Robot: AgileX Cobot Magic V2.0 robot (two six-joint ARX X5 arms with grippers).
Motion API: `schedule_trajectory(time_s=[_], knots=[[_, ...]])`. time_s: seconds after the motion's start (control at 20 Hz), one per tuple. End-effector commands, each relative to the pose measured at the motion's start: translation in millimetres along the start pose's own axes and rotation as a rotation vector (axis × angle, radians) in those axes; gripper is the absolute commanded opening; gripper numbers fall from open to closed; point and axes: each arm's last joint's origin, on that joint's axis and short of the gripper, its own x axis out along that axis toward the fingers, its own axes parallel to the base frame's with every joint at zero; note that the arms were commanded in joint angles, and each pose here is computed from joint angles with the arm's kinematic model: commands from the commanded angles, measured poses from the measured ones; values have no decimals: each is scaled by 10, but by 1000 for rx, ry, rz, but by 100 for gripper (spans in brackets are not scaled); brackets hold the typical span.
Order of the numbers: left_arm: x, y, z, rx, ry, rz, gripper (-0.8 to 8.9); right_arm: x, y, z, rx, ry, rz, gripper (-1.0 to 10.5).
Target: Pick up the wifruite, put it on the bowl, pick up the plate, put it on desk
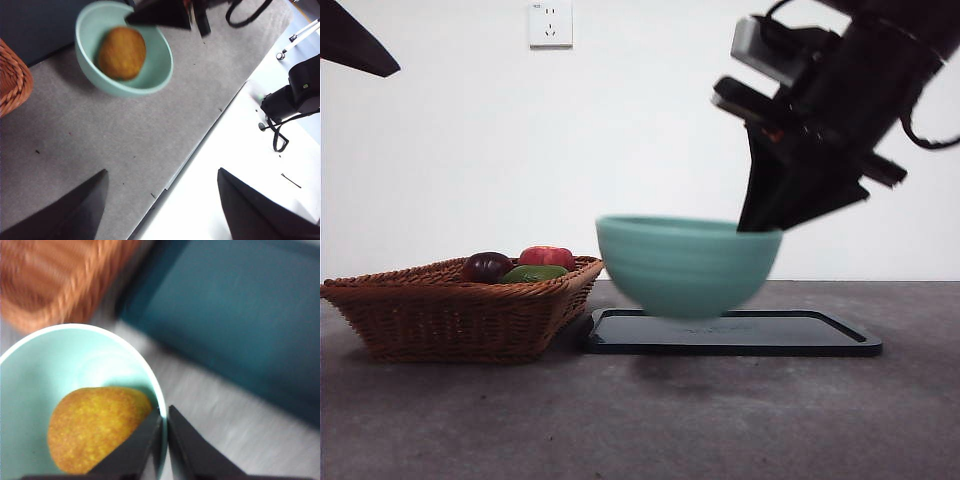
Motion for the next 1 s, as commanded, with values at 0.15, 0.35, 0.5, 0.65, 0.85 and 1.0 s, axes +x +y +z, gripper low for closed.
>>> schedule_trajectory(time_s=[0.15,0.35,0.5,0.65,0.85,1.0], knots=[[1,-12,25,24,-6,-9,343,-29,-137,374,41,-77,-45,12],[1,-12,24,23,-5,-9,343,197,-403,653,63,-65,-103,12],[1,-12,23,23,-5,-9,343,415,-578,751,86,-34,-129,12],[1,-12,23,23,-5,-9,343,626,-722,747,105,-11,-146,12],[1,-12,23,23,-5,-9,343,802,-813,678,119,24,-155,12],[1,-12,23,23,-5,-9,343,810,-814,677,119,23,-155,12]])
